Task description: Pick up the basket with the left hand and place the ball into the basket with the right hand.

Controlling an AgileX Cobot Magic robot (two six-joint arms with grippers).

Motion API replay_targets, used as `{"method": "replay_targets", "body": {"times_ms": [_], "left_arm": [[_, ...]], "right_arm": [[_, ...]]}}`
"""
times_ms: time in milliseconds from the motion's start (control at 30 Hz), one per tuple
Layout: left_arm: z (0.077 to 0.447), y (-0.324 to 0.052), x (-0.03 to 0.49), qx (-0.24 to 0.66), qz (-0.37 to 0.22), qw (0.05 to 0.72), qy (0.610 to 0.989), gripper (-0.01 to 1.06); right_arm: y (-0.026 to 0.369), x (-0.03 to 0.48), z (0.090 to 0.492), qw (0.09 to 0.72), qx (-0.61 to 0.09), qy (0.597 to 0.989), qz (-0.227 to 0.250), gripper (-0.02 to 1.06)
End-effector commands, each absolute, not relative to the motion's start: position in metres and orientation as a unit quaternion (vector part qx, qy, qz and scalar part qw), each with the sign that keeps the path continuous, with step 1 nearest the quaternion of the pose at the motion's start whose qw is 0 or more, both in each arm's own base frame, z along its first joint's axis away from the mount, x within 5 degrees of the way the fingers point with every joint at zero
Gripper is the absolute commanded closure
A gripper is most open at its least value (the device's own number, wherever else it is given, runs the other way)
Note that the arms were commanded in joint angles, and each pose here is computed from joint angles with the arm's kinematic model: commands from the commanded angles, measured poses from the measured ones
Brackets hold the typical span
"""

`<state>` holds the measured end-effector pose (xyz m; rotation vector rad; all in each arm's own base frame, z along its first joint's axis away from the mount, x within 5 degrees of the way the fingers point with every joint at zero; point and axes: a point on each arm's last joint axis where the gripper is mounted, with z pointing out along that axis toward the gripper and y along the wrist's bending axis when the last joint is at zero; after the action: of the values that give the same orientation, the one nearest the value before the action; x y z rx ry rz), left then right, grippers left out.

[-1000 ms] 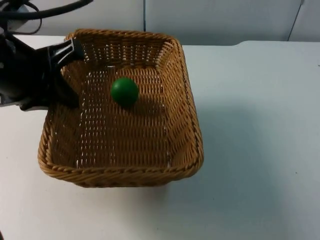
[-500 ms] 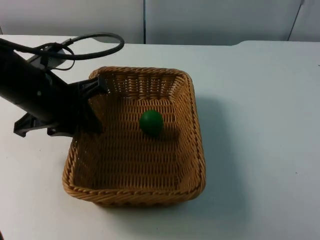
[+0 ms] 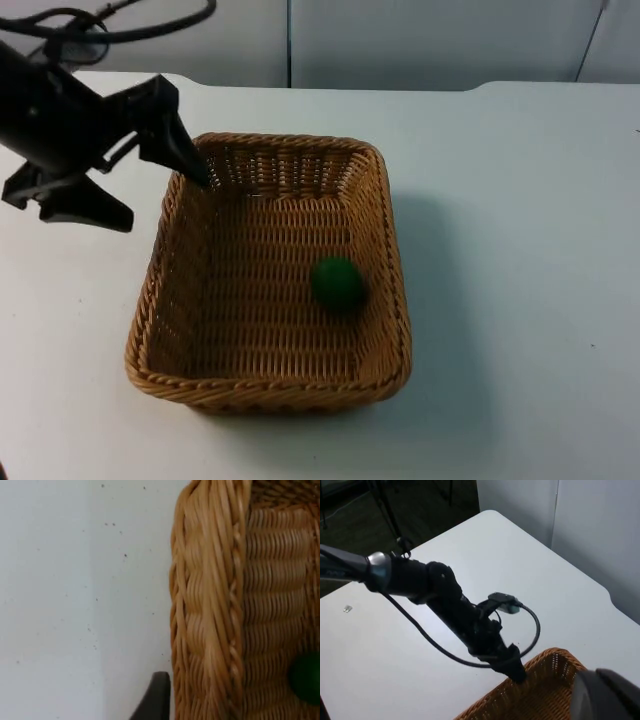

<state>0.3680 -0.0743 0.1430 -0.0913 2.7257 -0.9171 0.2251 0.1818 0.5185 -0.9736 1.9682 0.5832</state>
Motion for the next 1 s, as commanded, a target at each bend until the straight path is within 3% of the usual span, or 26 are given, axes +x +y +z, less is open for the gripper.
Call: {"method": "replay_targets", "body": {"times_ms": [0,100,133,200,233,267,300,433,567,700,733,900,967], "left_arm": [[0.156,-0.061,0.367,-0.034,-0.327,0.121,0.937,0.23],[0.164,-0.048,0.364,-0.042,-0.343,0.112,0.932,0.31],[0.166,-0.042,0.363,-0.046,-0.350,0.108,0.929,0.39],[0.174,-0.034,0.357,-0.044,-0.370,0.091,0.923,0.66],[0.180,-0.031,0.352,-0.031,-0.380,0.079,0.921,0.91],[0.180,-0.031,0.352,-0.031,-0.380,0.079,0.921,0.91],[0.185,-0.031,0.348,-0.005,-0.382,0.075,0.921,1.06],[0.202,-0.030,0.336,0.046,-0.362,0.078,0.928,1.05],[0.226,-0.027,0.314,0.053,-0.318,0.130,0.938,1.05],[0.272,-0.015,0.244,0.028,-0.194,0.270,0.943,1.05],[0.272,-0.015,0.244,0.028,-0.194,0.270,0.943,1.05],[0.309,-0.003,0.134,0.005,-0.057,0.393,0.918,1.05],[0.312,0.001,0.115,-0.001,-0.024,0.403,0.915,1.05]], "right_arm": [[0.180,0.225,0.520,0.426,-0.386,0.785,0.230,1.05],[0.180,0.225,0.520,0.426,-0.386,0.785,0.230,1.05],[0.180,0.225,0.520,0.426,-0.386,0.785,0.230,1.05],[0.180,0.225,0.520,0.426,-0.386,0.785,0.229,1.05],[0.180,0.225,0.520,0.427,-0.386,0.786,0.226,1.05],[0.180,0.225,0.520,0.427,-0.386,0.786,0.226,1.05],[0.179,0.226,0.520,0.428,-0.386,0.787,0.222,1.05],[0.178,0.226,0.520,0.430,-0.386,0.787,0.215,1.05],[0.176,0.225,0.521,0.433,-0.383,0.788,0.210,1.05],[0.165,0.219,0.528,0.448,-0.352,0.799,0.191,1.05],[0.165,0.219,0.528,0.448,-0.352,0.799,0.191,1.05],[0.134,0.206,0.545,0.491,-0.263,0.820,0.134,1.05],[0.124,0.201,0.551,0.506,-0.240,0.820,0.114,1.05]]}}
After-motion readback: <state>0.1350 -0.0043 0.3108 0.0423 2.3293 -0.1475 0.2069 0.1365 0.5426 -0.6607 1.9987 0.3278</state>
